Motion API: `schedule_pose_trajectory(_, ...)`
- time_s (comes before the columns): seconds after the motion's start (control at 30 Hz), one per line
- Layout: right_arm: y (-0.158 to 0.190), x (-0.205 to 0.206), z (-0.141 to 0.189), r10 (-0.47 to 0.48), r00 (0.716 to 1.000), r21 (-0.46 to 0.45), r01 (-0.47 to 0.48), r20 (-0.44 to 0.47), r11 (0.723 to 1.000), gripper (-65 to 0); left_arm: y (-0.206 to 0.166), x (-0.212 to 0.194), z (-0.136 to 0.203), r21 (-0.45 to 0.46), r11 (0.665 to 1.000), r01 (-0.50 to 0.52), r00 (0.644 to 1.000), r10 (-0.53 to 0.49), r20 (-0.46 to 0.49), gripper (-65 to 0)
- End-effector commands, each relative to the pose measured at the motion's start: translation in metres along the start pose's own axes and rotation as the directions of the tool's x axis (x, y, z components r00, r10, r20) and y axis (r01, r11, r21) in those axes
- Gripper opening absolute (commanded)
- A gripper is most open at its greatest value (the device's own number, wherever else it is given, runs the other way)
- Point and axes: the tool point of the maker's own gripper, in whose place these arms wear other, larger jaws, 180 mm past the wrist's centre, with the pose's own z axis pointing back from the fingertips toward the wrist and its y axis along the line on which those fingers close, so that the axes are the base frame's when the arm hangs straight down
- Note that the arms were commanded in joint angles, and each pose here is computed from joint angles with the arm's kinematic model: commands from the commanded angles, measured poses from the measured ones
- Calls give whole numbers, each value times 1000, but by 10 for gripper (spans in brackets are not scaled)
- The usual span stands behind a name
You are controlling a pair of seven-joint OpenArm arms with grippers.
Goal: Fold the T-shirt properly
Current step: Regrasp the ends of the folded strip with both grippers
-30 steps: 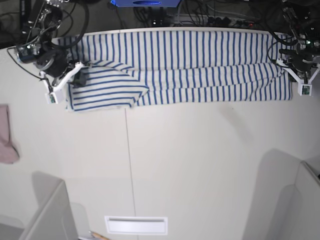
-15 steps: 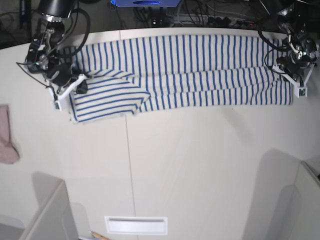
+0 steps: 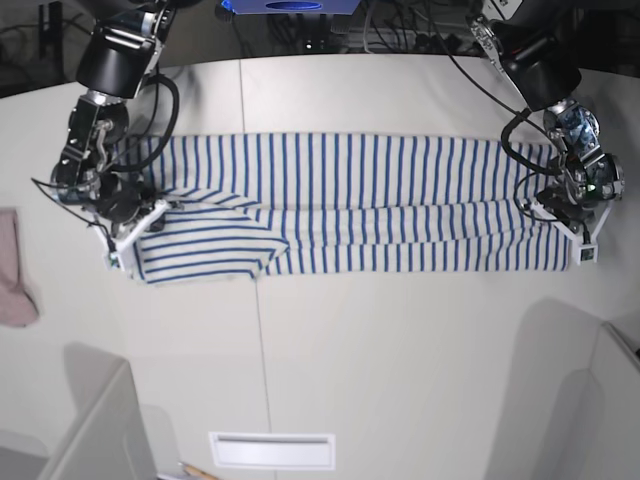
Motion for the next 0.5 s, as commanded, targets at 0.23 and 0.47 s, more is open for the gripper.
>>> schedule_pose_trajectory(0.23,4,43,41,80,992,-74,-73,102,995,-650,22,42,48,69,997,27,995,-34,96,-650)
schedule_pose_trajectory(0.47,27,56,81,116,971,-37,-111,207,993,-650,37,62,104,48,998,31,975,-41,220,-650)
